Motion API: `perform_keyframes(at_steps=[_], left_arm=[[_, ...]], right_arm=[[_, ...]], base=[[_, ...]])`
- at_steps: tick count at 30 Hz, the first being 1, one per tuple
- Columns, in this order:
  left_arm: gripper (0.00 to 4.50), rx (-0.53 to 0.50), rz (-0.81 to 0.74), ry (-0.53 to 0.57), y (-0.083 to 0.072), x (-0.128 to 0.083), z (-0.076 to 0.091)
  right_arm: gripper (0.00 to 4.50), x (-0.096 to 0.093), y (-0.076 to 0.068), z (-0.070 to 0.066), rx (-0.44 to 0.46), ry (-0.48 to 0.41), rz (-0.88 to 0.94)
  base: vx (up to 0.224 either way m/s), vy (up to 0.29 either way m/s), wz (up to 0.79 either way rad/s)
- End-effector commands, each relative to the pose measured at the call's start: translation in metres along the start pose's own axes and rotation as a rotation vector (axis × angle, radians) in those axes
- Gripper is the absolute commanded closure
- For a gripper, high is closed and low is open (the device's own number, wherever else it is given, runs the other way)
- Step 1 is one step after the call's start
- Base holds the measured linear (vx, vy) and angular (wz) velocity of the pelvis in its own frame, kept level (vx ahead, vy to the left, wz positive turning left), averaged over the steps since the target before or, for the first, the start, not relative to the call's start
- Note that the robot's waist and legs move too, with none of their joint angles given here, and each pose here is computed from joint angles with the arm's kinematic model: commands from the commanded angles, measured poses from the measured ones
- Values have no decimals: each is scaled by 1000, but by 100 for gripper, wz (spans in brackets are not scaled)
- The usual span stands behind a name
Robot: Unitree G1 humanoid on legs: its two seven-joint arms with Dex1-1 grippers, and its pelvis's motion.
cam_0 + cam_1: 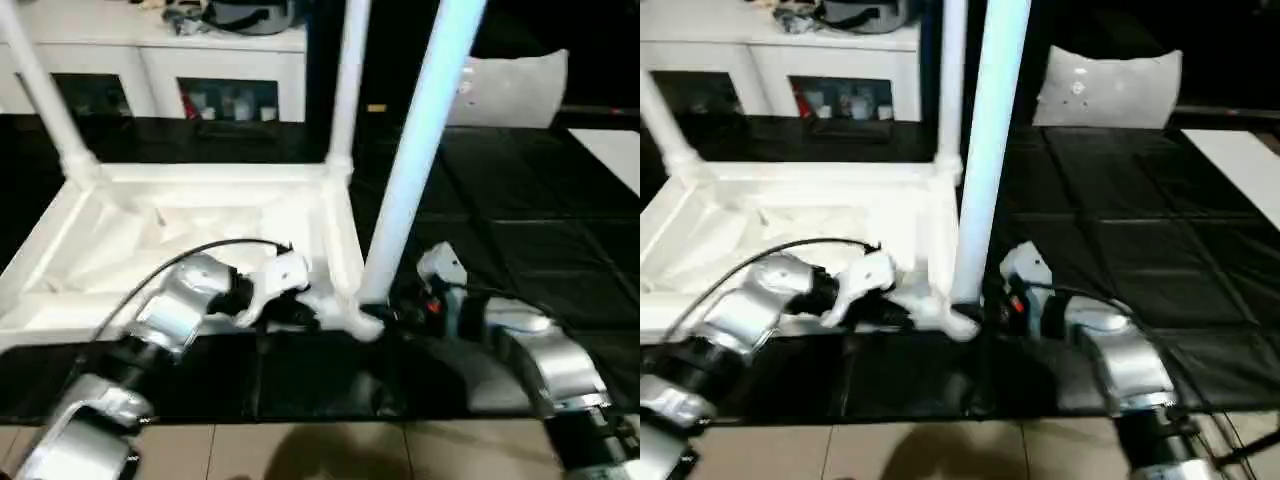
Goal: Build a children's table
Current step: Rotate leg to tighten
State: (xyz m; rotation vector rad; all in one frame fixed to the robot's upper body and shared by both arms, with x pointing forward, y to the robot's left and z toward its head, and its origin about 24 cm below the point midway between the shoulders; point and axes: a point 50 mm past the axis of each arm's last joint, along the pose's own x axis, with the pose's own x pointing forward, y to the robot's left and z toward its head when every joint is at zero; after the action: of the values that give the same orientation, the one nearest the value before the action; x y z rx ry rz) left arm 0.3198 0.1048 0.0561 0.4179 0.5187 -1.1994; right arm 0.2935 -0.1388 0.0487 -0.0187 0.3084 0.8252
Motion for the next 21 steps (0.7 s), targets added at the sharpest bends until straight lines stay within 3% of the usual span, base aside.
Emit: perform_keyframes(at_steps=[1,9,10,15,21], left_arm=[[450,-30,111,-132,1,18,37],[450,-81,269,-185,2,39,60],[450,-72,271,-180,2,39,61],[450,-40,295,-137,6,35,55],[450,22,250,-92,10,21,37]], right_arm=[[251,25,22,-2,74,-2,-4],[251,47,19,8,122,-42,-226],[216,48,20,9,116,-51,-212],[159,47,23,11,107,-79,-214],[108,29,13,14,66,-151,-191]], base=[[0,0,0],[0,0,0],[0,0,0],[0,0,0],[0,0,0]])
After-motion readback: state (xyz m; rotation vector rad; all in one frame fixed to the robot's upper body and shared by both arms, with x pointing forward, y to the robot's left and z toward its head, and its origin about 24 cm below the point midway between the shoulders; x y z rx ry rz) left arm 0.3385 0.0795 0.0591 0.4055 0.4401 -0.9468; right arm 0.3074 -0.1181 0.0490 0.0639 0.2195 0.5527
